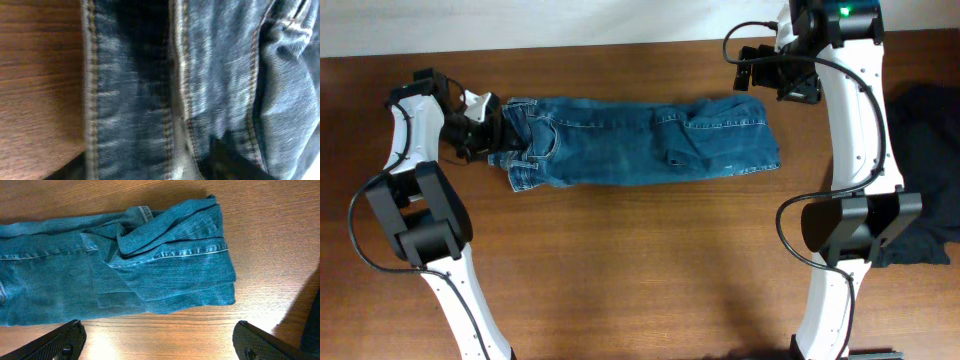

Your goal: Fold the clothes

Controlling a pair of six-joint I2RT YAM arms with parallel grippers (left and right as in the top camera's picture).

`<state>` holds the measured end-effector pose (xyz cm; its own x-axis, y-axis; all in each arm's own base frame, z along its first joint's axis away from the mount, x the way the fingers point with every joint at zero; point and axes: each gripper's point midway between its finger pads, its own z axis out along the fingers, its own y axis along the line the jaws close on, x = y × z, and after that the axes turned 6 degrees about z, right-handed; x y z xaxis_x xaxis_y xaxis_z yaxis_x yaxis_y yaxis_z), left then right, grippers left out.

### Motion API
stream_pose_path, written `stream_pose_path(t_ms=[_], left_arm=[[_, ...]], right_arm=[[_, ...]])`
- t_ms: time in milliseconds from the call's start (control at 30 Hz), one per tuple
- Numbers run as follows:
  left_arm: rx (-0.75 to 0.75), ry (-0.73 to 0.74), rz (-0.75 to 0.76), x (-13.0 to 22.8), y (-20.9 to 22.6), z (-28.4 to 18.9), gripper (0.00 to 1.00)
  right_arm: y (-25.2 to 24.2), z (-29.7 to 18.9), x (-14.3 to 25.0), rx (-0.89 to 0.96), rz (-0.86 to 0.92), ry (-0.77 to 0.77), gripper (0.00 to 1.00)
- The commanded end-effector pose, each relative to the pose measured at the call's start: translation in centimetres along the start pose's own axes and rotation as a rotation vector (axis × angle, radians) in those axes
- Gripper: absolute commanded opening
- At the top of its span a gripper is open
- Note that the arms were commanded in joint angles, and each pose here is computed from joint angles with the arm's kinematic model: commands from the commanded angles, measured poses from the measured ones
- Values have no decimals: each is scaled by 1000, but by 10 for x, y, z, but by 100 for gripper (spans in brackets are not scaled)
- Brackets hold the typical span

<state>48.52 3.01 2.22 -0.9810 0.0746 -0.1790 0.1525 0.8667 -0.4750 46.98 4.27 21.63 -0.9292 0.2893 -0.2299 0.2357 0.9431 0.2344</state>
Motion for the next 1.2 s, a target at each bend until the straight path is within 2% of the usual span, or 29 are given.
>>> stream_pose_path(t_ms=[0, 133, 200, 333, 633, 833, 933, 1167], left_arm=[[88, 9, 15, 3, -18, 8, 57], [98, 35, -2, 10, -21, 7, 53], [100, 40, -2, 11, -21, 7, 47], [100, 40, -3, 11, -21, 7, 1], [103, 46, -9, 13, -22, 6, 1], [108, 51, -24, 15, -21, 1, 1], [109, 27, -42, 13, -16, -13, 0], [61, -86, -118, 15, 9, -82, 0]], right_arm=[[0, 4, 2, 12, -15, 11, 99], [0, 5, 2, 12, -14, 13, 99], [-1, 7, 2, 14, -13, 17, 99], [-4, 19, 5, 25, -8, 50, 99], [-21, 66, 20, 75, 9, 146, 99], [-30, 71, 19, 91, 25, 151, 99], [-35, 70, 19, 94, 36, 153, 99], [-37, 70, 19, 96, 41, 155, 99]])
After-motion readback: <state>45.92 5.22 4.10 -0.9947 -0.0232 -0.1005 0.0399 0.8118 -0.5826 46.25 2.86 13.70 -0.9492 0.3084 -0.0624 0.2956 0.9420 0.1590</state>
